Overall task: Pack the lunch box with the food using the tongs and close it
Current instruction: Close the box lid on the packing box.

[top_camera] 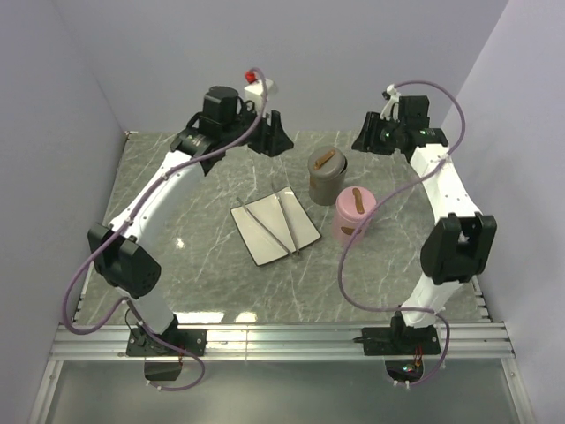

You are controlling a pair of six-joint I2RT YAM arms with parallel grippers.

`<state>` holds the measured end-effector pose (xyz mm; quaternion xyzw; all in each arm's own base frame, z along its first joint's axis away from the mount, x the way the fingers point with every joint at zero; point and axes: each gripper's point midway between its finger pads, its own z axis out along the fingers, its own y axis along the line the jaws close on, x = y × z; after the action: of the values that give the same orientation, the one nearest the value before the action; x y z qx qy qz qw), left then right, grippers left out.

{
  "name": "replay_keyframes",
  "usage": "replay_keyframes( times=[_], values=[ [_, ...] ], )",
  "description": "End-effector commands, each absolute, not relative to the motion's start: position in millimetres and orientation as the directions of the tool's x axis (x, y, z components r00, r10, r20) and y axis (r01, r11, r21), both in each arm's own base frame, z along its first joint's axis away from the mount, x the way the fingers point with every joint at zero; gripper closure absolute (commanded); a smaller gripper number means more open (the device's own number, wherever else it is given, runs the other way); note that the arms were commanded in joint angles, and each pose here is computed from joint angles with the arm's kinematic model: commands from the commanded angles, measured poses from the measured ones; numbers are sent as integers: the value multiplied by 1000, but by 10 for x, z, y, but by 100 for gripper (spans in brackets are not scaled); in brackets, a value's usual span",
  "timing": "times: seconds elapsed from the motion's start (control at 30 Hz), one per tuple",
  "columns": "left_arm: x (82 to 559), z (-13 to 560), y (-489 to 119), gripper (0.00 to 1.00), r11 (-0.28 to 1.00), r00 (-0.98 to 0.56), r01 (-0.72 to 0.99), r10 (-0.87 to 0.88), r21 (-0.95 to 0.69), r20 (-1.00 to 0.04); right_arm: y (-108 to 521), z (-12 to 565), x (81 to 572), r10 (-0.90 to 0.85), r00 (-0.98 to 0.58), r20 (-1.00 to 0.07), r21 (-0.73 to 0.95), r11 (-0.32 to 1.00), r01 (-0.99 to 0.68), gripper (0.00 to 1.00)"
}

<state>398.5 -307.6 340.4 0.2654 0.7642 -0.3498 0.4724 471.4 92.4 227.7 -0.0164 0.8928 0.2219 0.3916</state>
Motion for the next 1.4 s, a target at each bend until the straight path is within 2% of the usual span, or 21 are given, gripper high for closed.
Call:
replay_keyframes(
  times=[0.0,0.07,0.13,0.2,0.37,0.5,0.77,1.37],
  values=[
    [4030,3826,-2789,39,632,-371,702,-68,-328,-926,1115,3079,4536,139,-523,-841,298,926,-234,43],
    [4030,3926,-2686,37,641,-345,695,-97,-324,-933,1096,3123,4526,134,-485,-864,233,961,-151,42],
    [4032,3960,-2550,36,659,-335,677,-120,-327,-935,1317,3147,4426,85,-479,-874,184,969,-165,41],
    [4088,3975,-2448,30,697,-323,637,-147,-330,-935,1335,3117,4410,74,-469,-880,137,985,-103,41],
    [4150,3905,-2254,30,765,-346,529,-202,-368,-916,1700,2880,4291,53,-496,-867,61,998,0,41],
    [4132,3864,-2208,30,766,-352,516,-217,-382,-911,1843,2656,4317,20,-510,-860,-12,998,59,41],
    [4125,3893,-2201,31,751,-356,527,-230,-398,-906,1892,2437,4502,39,-528,-848,-47,988,148,41],
    [4120,3933,-2171,31,728,-349,551,-241,-406,-906,1938,2166,4682,57,-553,-831,-53,982,181,41]
  ],
)
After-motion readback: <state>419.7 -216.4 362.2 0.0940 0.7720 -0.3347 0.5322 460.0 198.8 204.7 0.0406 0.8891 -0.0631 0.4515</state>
